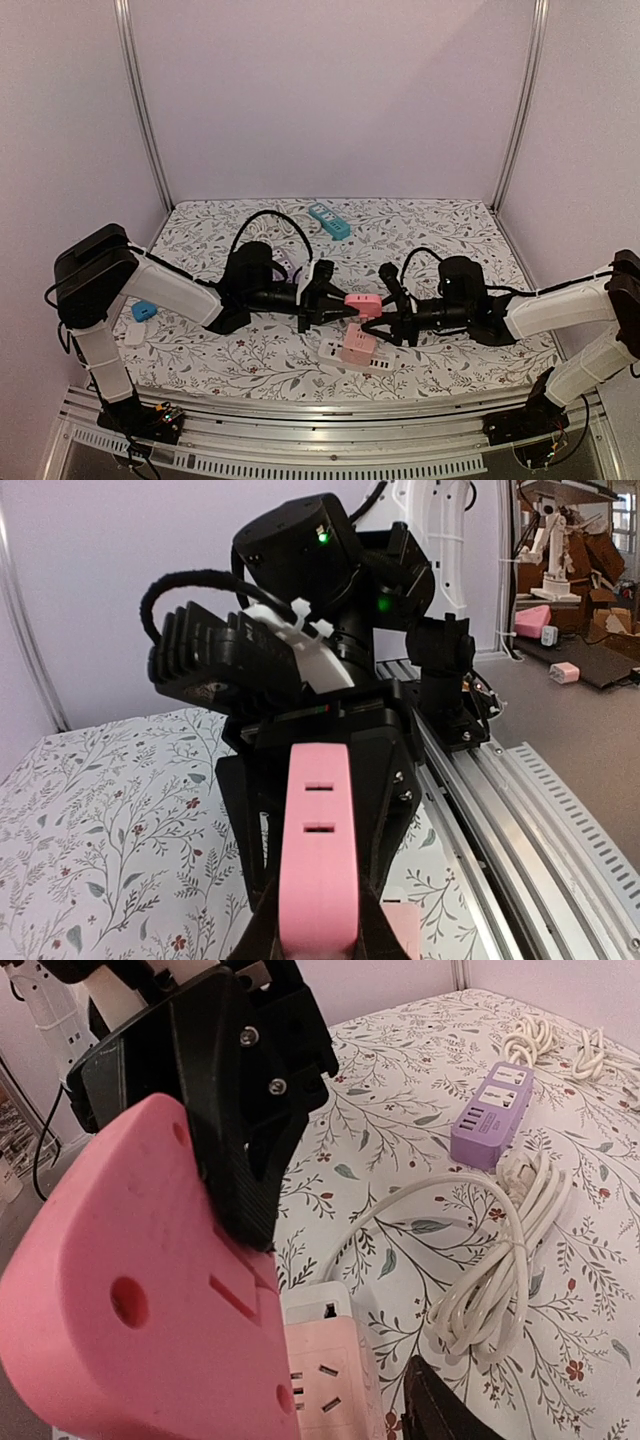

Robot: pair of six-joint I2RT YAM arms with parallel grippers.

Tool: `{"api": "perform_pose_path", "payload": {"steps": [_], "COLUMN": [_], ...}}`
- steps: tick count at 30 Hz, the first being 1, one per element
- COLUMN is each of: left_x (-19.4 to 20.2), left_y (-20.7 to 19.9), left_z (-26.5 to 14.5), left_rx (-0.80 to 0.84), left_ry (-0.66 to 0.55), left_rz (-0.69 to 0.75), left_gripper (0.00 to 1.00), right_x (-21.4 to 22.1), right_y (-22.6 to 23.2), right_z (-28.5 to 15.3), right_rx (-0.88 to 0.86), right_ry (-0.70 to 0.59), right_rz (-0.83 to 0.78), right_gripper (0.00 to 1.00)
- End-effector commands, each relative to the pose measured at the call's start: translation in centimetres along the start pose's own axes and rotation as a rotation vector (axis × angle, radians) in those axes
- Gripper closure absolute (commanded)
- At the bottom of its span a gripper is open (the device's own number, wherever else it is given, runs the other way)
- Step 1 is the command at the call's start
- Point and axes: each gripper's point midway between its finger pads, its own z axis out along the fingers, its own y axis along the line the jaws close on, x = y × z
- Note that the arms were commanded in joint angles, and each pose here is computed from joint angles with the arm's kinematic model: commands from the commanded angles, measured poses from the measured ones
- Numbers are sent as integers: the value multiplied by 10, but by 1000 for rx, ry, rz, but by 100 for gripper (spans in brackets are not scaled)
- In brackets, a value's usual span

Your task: Insert the plug

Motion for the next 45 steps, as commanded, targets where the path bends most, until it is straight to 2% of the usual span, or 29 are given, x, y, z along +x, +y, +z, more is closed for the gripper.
{"api": "perform_pose_path", "payload": {"steps": [1,8,15,22,32,36,45], "left_x": [-11,-3,11,27,28,33,34], "left_y": [-7,-4,-10,-14,-14,-17,-13], "left_z": [-2,0,3,9,10,9,10], "left_rx": [19,3,20,19,18,31,18], "left_ry": [-13,20,56,87,88,110,92], "left_rz": [17,0,17,71,68,-7,86], "left_gripper": [100,100,100,100,100,100,100], "right_x": [9,7,-5,-28,-20,-15,-14], "right_y": [-4,13,13,21,24,22,20], "right_z": [-13,-25,-30,-27,-19,-16,-13], "right_rx": [43,-19,-4,-49,-103,-101,-97], "right_ry": [7,38,33,-4,23,33,31], "right_rz": [-6,-76,-145,-202,-193,-194,-203], "right_gripper": [50,36,35,57,82,88,92]}}
